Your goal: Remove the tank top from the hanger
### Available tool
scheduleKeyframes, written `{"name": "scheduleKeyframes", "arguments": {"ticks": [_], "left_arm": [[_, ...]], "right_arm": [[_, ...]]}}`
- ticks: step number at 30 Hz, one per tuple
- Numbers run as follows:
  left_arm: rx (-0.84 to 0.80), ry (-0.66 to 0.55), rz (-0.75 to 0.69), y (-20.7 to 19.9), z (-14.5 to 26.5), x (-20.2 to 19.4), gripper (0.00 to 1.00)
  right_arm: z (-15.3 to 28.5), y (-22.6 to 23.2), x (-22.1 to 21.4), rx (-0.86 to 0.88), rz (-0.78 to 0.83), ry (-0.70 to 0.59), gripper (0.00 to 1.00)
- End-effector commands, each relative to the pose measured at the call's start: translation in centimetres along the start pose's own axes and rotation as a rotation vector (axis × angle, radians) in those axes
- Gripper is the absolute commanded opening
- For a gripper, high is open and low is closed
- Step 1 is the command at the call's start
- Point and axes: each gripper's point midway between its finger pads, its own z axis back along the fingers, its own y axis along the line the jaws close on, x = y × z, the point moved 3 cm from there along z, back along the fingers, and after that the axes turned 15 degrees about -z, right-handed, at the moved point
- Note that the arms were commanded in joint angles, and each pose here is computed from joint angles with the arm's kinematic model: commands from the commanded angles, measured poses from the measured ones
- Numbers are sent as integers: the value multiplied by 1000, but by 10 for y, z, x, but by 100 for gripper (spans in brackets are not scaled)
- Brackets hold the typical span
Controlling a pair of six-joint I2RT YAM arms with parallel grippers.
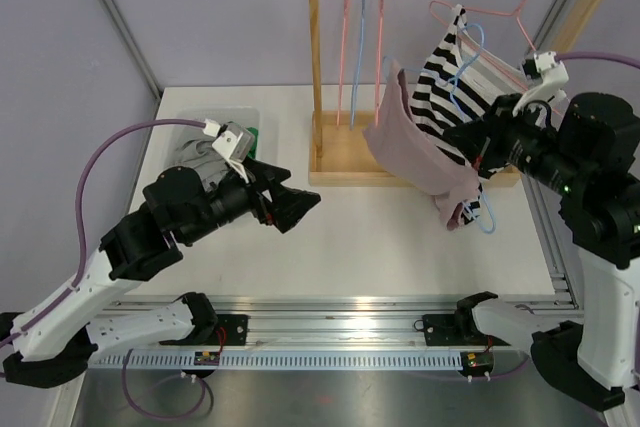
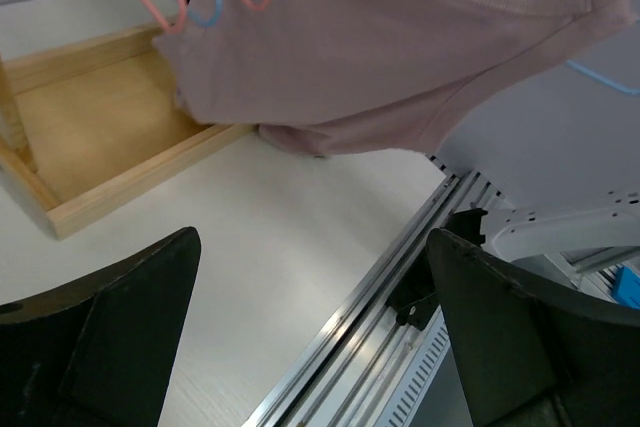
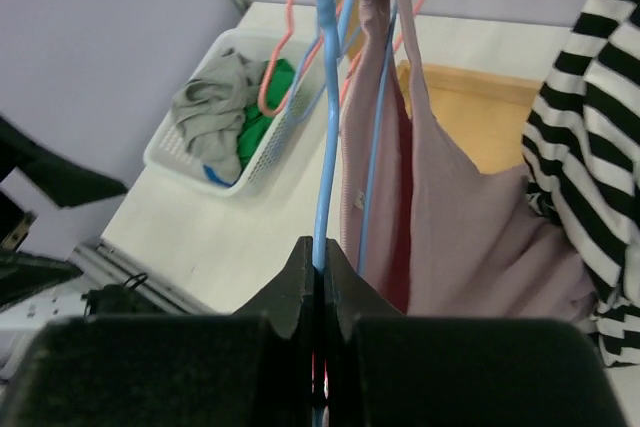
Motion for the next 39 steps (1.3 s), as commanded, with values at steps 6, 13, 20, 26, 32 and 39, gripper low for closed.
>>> {"name": "scheduleKeyframes", "arguments": {"ticks": [6,13,20,26,32,39], "left_arm": [[77,-170,-88,-30,-30,63,99],[159,-92,-150,-50,-69,45,98],[278,-15,-170,-38,-89,15,76],[354,22,-207,-27,-94,4,40],[524,48,-199,4,-78,6,0],[824,-16,-177,59,-9,37,0]], "right_arm": [[54,24,-68,292,20,139,0],[74,25,-106,402,1,224,0],[84,35,-111,488,-14,233,0],[90,42,-108,526,-3,215,0],[89,37,-103,485,49,174,0],[88,48,-110,623,108,260,0]]}}
